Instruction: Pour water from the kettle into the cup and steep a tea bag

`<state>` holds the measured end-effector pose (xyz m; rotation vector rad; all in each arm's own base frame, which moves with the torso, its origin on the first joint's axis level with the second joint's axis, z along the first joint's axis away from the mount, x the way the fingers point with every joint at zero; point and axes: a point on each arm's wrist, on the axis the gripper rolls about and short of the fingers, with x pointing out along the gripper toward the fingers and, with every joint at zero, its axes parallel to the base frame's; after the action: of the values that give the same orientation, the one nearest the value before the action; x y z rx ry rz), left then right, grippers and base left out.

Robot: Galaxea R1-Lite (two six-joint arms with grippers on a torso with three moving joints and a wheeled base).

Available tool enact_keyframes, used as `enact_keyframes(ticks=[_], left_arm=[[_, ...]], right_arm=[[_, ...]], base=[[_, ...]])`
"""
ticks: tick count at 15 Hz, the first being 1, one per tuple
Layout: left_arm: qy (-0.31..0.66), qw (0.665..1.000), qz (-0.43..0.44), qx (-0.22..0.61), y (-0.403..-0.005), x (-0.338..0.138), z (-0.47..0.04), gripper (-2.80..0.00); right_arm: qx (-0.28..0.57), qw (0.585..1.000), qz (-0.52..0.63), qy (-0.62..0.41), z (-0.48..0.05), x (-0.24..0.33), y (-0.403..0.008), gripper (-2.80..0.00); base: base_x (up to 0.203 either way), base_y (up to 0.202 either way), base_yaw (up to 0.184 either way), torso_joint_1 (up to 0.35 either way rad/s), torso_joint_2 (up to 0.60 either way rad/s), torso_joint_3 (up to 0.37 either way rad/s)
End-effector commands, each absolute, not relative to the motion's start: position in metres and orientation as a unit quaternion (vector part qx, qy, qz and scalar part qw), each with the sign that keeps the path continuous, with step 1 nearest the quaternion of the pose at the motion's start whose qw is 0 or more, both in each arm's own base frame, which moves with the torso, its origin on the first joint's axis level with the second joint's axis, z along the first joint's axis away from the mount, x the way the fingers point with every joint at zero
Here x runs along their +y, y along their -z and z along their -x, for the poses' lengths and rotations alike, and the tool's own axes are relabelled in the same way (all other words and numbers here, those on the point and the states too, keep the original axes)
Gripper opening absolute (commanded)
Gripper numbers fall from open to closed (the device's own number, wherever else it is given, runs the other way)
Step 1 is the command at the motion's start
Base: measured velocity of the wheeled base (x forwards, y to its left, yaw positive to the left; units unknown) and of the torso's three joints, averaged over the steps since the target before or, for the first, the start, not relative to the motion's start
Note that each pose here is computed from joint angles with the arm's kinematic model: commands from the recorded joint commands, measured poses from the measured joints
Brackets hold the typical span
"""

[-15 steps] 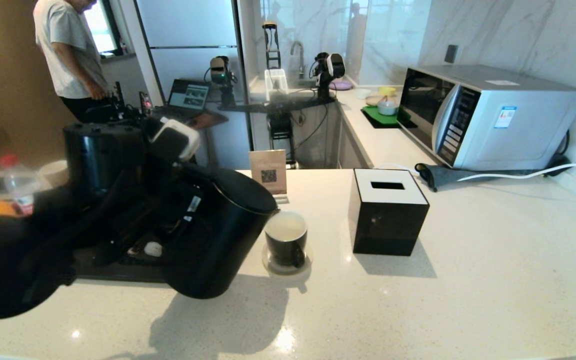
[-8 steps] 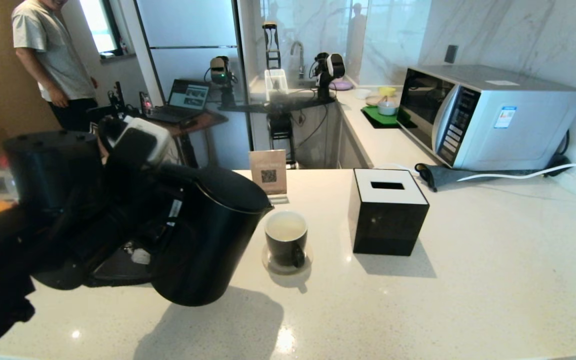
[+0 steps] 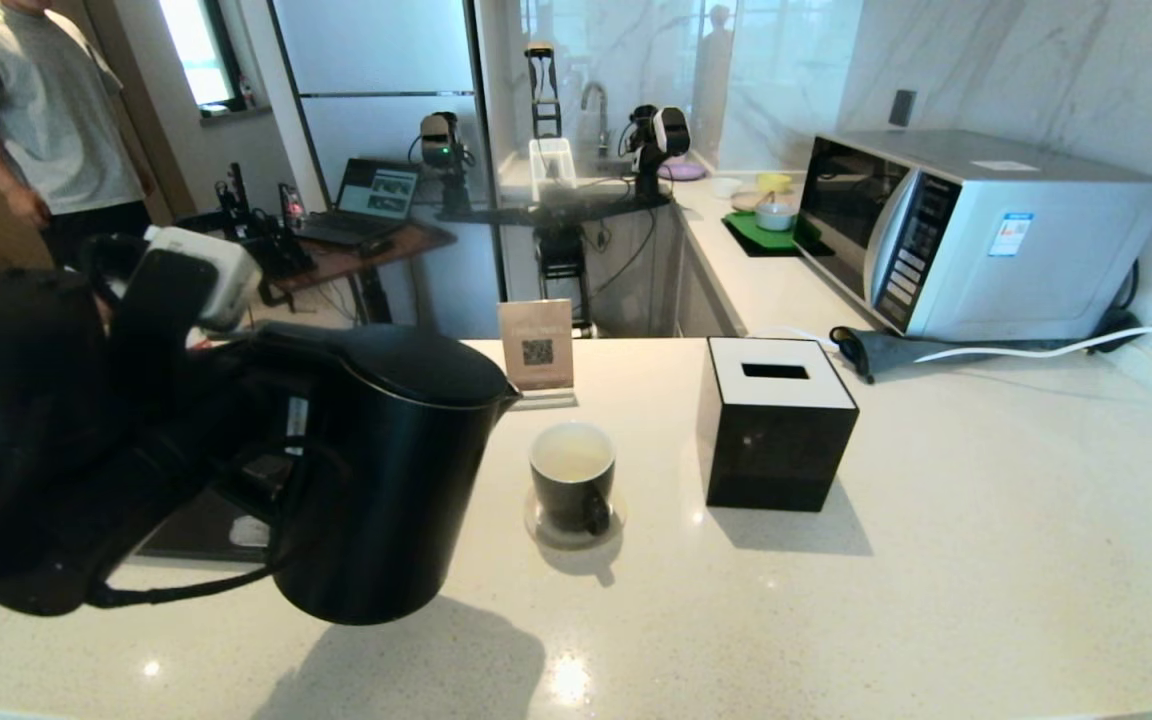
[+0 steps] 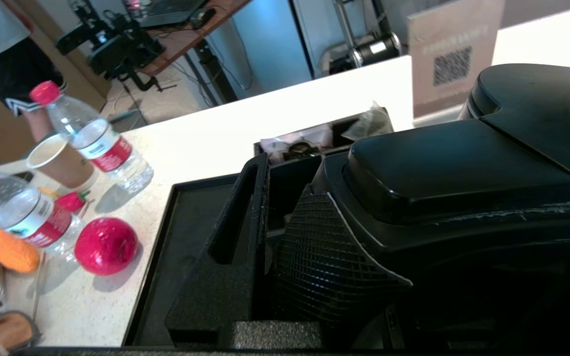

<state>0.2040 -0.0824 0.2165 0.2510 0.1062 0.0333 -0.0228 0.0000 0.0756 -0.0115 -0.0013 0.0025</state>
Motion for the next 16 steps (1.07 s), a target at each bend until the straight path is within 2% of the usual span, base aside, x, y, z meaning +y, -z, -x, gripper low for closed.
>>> enact_keyframes(ticks=[1, 8, 16], left_arm=[[-0.033, 0.993, -0.108, 0.042, -0.221, -0.073, -0.197, -2.80], [-0.118, 0.992, -0.043, -0.008, -0.232, -0.038, -0.202, -2.80], [-0.246, 0.969, -0.002, -0.040, -0.235, 0.016, -0.204, -2.80]], right_arm=[[-0.001, 1.000, 0.006, -0.002, 0.023, 0.000, -0.076, -2.80], [-0.001, 1.000, 0.006, -0.002, 0.023, 0.000, -0.076, -2.80], [-0.001, 1.000, 0.006, -0.002, 0.023, 0.000, -0.076, -2.80]], base=[[0.000, 0.000, 0.000, 0.000, 0.00, 0.000], [0.000, 0.000, 0.000, 0.000, 0.00, 0.000], [0.000, 0.000, 0.000, 0.000, 0.00, 0.000]])
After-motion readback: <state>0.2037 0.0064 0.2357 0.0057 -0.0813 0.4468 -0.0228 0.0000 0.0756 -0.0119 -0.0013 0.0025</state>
